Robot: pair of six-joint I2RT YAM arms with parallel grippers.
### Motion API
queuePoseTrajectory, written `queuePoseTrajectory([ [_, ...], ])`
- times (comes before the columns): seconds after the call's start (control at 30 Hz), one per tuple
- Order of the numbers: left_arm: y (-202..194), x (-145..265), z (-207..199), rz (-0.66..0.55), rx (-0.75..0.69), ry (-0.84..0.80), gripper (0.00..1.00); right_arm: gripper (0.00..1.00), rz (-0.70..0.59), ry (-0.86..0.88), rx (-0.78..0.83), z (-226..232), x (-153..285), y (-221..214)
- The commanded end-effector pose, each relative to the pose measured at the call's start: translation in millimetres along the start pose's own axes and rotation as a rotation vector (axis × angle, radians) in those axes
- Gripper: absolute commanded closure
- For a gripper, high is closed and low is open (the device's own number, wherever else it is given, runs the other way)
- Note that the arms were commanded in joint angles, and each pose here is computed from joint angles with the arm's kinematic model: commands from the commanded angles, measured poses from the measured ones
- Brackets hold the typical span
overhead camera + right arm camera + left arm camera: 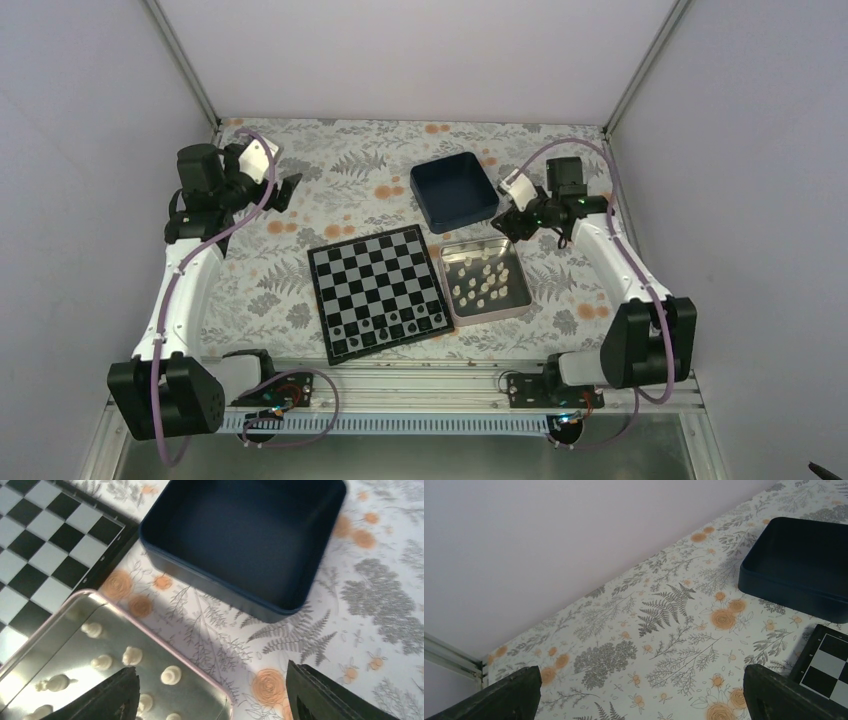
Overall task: Set up the chess pieces on the board
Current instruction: Pick up the chess piece from the storage box.
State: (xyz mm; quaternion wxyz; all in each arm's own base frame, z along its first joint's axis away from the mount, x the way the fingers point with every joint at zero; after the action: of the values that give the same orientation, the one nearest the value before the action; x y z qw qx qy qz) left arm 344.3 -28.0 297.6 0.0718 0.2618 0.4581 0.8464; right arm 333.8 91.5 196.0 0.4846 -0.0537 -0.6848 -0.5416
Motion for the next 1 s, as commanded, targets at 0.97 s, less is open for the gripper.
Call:
queuePoseTrajectory([
  [0.97, -10, -19, -3, 0.01, -0.044, -0.061, 0.0, 0.63, 0.41, 0.037, -0.057, 33, -75, -80],
])
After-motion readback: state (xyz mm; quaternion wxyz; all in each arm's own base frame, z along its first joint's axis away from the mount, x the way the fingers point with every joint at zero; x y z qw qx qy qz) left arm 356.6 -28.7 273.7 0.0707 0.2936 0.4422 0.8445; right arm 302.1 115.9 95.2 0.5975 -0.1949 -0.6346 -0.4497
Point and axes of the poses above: each gripper's point midway between its finger pads, its own x axis back along the fingers, its own z axis along the line the jaws close on, y = z × x, the point moved 3 cm from there along x, back along the fingers, and after that the axes turned 14 degrees about -x, right-handed, at the moved point
